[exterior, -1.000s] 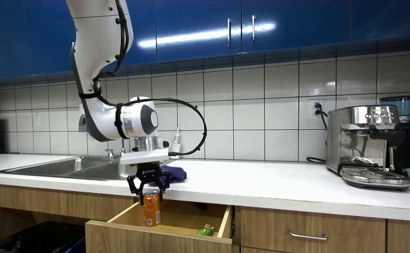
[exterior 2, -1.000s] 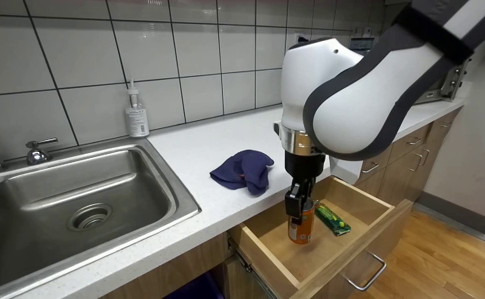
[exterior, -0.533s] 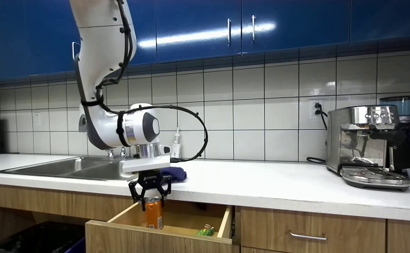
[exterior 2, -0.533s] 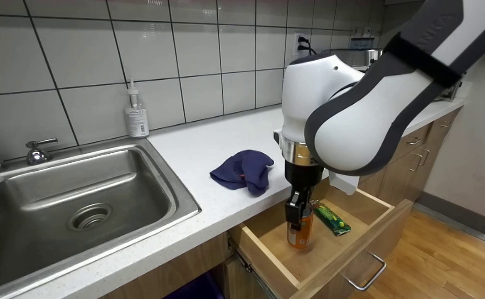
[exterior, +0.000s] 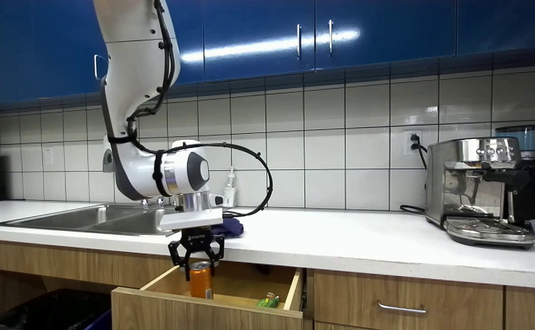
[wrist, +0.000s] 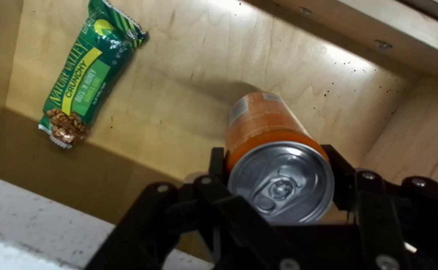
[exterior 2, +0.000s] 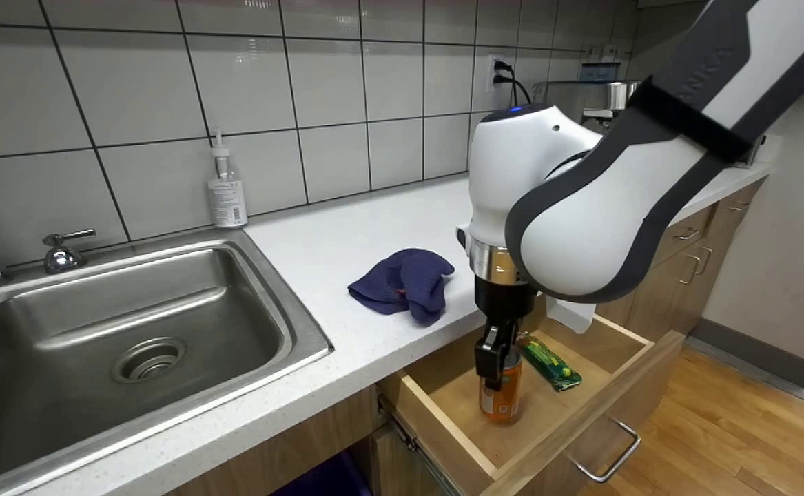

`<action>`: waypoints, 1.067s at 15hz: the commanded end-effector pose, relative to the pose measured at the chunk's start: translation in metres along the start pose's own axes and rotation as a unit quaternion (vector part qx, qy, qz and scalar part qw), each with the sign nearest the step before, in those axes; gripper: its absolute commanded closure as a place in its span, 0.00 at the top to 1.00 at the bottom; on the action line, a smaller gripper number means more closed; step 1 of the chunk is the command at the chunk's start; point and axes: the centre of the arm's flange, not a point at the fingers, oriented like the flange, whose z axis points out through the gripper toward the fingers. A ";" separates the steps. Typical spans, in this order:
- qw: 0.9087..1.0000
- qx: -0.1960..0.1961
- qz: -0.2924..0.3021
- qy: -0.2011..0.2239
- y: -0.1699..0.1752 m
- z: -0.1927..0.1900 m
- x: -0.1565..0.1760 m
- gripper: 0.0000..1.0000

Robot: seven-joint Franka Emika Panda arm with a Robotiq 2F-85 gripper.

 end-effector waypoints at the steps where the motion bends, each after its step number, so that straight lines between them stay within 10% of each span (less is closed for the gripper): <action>1: 0.999 0.016 0.034 -0.002 0.002 0.002 0.000 0.38; 16: 0.987 0.029 0.159 -0.015 -0.001 0.021 -0.001 0.38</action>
